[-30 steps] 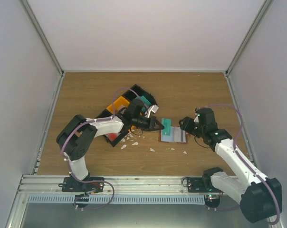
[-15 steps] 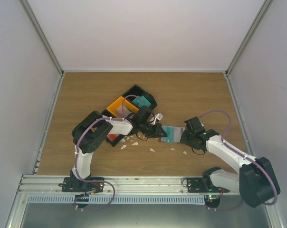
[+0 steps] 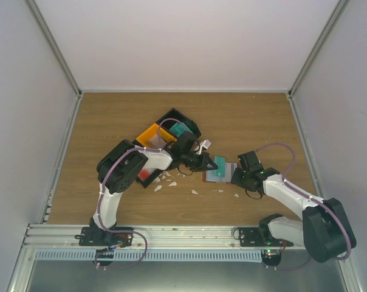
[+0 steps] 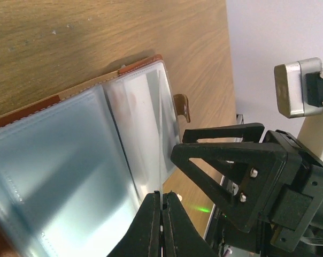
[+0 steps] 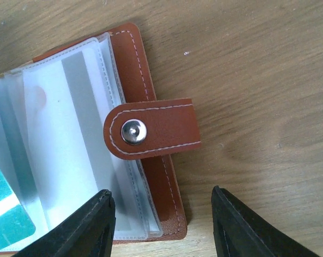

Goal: Put the credit cards into the card holder
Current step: Insert the credit card into the card holder.

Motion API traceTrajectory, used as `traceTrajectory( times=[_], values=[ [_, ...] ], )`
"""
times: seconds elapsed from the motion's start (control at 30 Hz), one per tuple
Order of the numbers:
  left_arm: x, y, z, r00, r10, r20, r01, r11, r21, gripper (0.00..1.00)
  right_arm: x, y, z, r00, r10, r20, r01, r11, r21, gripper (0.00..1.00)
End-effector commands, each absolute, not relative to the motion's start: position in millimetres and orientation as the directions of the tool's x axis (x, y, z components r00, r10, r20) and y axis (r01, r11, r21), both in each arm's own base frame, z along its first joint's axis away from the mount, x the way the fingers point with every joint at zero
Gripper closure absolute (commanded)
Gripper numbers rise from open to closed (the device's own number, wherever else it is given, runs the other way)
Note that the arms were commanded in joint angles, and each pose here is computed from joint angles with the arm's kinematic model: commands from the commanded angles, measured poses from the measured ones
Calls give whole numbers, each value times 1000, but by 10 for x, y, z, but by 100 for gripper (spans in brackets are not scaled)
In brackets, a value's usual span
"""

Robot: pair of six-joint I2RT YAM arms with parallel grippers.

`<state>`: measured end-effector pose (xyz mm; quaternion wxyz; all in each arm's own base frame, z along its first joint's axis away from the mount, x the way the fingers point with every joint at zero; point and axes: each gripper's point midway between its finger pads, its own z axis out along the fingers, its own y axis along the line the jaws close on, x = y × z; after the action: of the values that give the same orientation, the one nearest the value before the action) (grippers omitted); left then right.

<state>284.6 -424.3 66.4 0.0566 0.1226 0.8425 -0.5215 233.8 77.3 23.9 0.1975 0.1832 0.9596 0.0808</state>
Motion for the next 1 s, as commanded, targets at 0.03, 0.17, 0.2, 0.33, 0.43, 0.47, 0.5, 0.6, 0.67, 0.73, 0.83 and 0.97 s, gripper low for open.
traceTrajectory(
  times=[0.03,0.17,0.2,0.33,0.43,0.47,0.5,0.6,0.67,0.73,0.83,0.97],
  values=[
    [2951,-4283,646,-956,130,-264,294,412,-862,100,2355,753,233,-848,382,-368,313,920,236,51],
    [2983,-4236,585,-957,118,-264,289,439,-851,100,2345,759,235,-847,381,-370,308,920,242,53],
    [2991,-4235,582,-956,117,-268,292,441,-848,100,2341,760,228,-848,382,-367,309,920,242,54],
    [2989,-4221,506,-961,115,-252,277,464,-842,100,2340,763,219,-851,376,-366,305,922,239,57],
    [2971,-4192,428,-966,112,-232,257,488,-834,100,2341,750,214,-848,380,-369,309,921,238,59],
    [2968,-4182,408,-968,109,-224,249,495,-833,100,2337,749,205,-849,380,-367,310,921,238,59],
    [2961,-4177,381,-970,110,-216,242,499,-832,100,2331,751,194,-850,381,-365,310,920,239,60],
    [2929,-4188,348,-974,117,-194,227,493,-840,100,2314,764,168,-851,383,-358,310,918,247,60],
    [2908,-4201,328,-976,122,-180,216,489,-845,100,2303,767,153,-853,382,-355,308,919,247,60],
    [2884,-4206,292,-979,124,-159,200,489,-849,100,2301,774,143,-854,382,-352,308,918,250,60],
    [2860,-4227,273,-982,127,-140,184,487,-854,100,2291,792,112,-860,380,-340,306,918,254,61],
    [2817,-4275,260,-979,144,-144,196,482,-854,100,2291,838,100,-865,376,-332,292,916,276,61]
  ],
)
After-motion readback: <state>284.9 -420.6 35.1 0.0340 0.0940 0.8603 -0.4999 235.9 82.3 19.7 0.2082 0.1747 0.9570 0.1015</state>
